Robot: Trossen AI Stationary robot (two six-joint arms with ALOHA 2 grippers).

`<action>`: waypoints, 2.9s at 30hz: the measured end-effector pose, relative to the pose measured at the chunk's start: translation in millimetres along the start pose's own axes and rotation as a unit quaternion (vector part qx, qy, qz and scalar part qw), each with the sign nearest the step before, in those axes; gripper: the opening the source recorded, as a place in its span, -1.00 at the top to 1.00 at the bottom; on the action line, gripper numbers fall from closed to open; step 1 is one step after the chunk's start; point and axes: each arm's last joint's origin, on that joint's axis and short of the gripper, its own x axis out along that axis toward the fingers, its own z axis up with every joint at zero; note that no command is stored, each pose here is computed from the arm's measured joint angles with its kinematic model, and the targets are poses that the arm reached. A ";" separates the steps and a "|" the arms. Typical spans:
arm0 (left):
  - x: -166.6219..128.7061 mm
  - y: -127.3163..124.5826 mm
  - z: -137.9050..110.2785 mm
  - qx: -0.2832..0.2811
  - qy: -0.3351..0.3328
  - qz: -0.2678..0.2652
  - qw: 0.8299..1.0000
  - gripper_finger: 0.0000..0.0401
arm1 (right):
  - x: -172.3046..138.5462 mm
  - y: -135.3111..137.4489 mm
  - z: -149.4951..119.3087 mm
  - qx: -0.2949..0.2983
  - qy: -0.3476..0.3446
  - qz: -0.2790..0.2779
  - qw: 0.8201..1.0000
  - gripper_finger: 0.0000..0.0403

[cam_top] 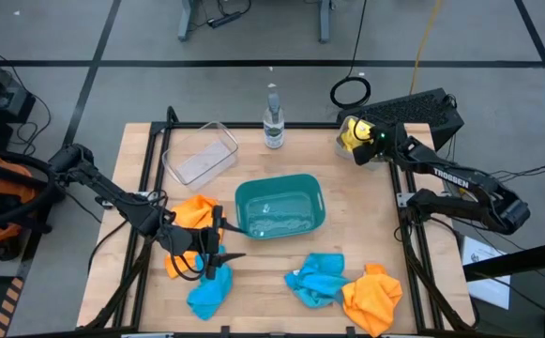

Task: Sort microfiber towel by color & place in baskets
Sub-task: Put the yellow towel into the gray bin

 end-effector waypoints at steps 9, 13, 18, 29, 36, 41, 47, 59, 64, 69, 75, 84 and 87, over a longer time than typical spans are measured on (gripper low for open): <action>0.0 -0.2 -0.2 0.002 0.001 -0.003 1.000 -0.36 | -5.7 -0.7 4.0 -0.006 -0.017 0.005 1.000 -0.18; 0.0 -0.2 -0.3 0.002 0.001 -0.003 1.000 -0.36 | -14.3 -1.4 15.8 0.004 -0.039 0.006 0.999 -0.48; 0.0 -0.1 -0.3 0.002 0.001 -0.003 1.000 -0.36 | -26.5 -2.5 31.1 -0.004 -0.041 0.003 0.999 -0.66; 0.0 -0.2 -0.3 0.003 0.001 -0.003 1.000 -0.36 | -32.7 5.9 24.2 -0.027 0.014 0.070 0.997 0.10; 0.0 -0.2 -0.3 0.003 0.001 -0.003 1.000 -0.36 | -38.6 19.8 15.9 -0.034 0.038 0.083 0.995 0.68; 0.0 -0.2 -0.3 0.002 0.001 -0.003 1.000 -0.36 | -39.7 24.2 14.6 -0.027 0.032 0.055 0.998 0.79; 0.0 -0.2 -0.3 0.002 0.001 -0.003 1.000 -0.36 | -50.9 20.3 17.6 -0.013 0.007 0.051 0.999 0.48; 0.0 -0.2 -0.2 0.002 0.001 -0.003 1.000 -0.36 | -78.3 14.7 1.1 0.027 0.056 0.079 0.995 -0.26; 0.0 -0.1 0.3 -0.001 -0.001 -0.003 1.000 -0.36 | -81.4 23.9 -1.4 0.015 0.054 0.090 0.994 -0.29; 0.0 -0.1 1.4 -0.002 -0.007 -0.002 1.000 -0.36 | -70.7 31.7 -2.1 -0.003 0.064 0.042 0.997 -0.25; 0.0 -0.1 1.4 -0.002 -0.007 -0.002 1.000 -0.36 | -46.6 45.1 1.6 -0.037 0.070 -0.003 0.997 0.00; 0.0 0.0 1.4 -0.001 -0.007 -0.002 1.000 -0.36 | -22.4 46.0 12.5 -0.075 0.031 -0.088 0.993 0.94; 0.0 0.0 1.3 -0.001 -0.006 -0.002 1.000 -0.36 | -20.2 36.7 17.7 -0.065 0.026 -0.116 0.991 0.90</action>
